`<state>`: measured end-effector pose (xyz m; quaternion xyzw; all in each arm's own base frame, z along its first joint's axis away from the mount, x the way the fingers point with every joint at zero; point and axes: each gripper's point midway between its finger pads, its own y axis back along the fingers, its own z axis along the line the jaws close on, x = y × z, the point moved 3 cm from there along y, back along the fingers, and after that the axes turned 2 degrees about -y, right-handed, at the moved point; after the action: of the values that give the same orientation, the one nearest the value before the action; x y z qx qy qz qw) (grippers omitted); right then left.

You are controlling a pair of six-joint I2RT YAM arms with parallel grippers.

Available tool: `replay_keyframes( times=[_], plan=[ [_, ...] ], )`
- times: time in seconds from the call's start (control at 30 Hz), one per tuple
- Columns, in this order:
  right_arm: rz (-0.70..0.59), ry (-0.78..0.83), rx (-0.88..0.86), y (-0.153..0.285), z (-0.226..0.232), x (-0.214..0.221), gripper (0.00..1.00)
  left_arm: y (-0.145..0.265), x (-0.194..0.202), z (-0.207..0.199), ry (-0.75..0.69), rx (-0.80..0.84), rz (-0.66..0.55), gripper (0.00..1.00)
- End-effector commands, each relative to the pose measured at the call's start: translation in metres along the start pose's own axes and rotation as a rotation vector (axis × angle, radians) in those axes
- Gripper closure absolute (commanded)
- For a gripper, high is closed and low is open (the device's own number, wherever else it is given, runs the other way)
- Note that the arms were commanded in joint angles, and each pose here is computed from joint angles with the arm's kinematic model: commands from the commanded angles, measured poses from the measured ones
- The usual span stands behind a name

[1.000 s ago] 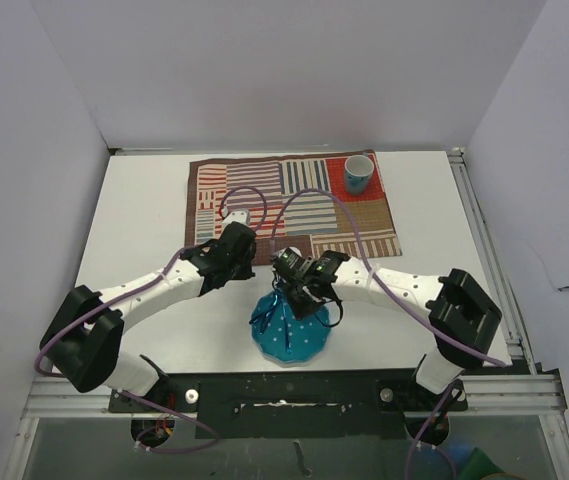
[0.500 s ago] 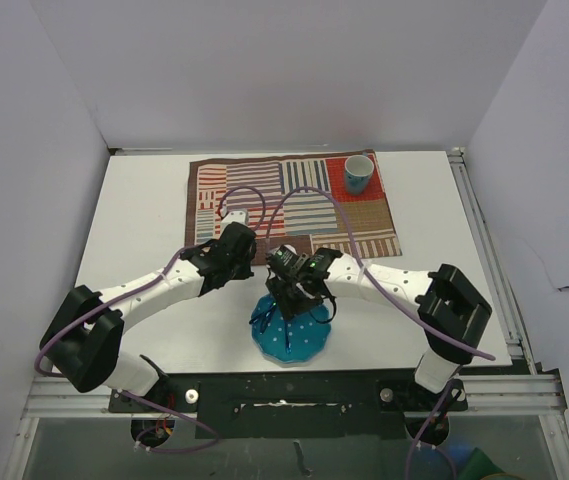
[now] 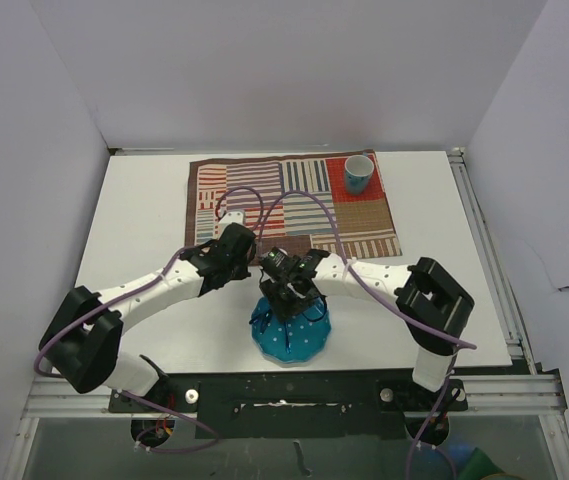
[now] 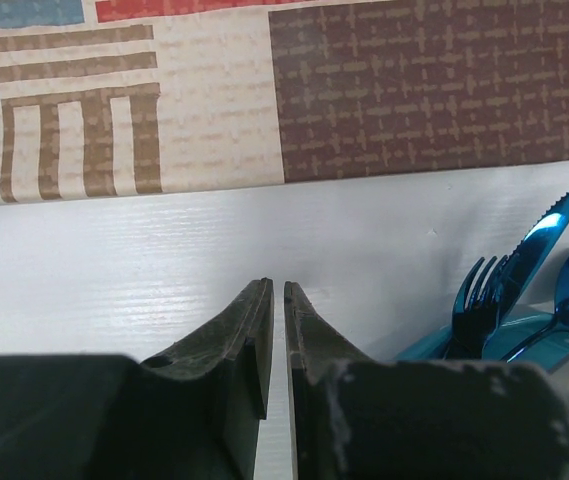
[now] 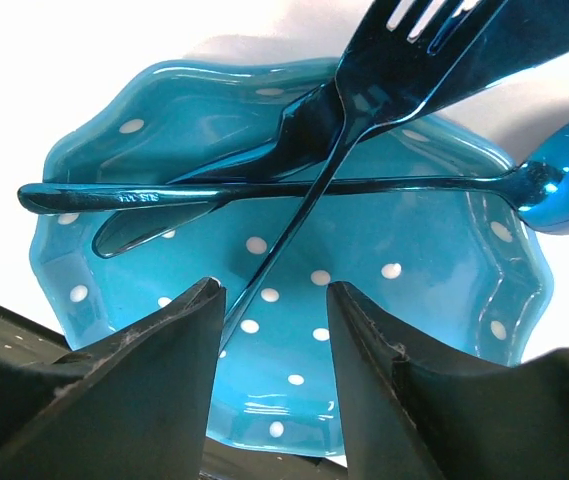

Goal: Set the dinner table for one person
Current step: Pick up the fork at the center of the board.

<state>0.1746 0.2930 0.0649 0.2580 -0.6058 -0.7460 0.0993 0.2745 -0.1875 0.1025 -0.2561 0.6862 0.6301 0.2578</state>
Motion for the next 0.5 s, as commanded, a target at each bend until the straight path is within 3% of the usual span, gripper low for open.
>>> replay_keyframes(
  times=[0.0,0.4,0.47],
  plan=[
    [-0.066,0.011,-0.059,0.003,0.015,-0.021,0.56,0.016,-0.023,0.003,0.022,-0.018,-0.080,0.89],
    [-0.042,0.014,-0.066,-0.003,0.017,-0.019,0.97,0.032,-0.038,0.022,0.033,-0.087,-0.143,0.87],
    [-0.045,0.012,-0.063,-0.002,0.016,-0.019,1.00,0.031,-0.037,0.022,0.032,-0.085,-0.141,0.87]
  ],
)
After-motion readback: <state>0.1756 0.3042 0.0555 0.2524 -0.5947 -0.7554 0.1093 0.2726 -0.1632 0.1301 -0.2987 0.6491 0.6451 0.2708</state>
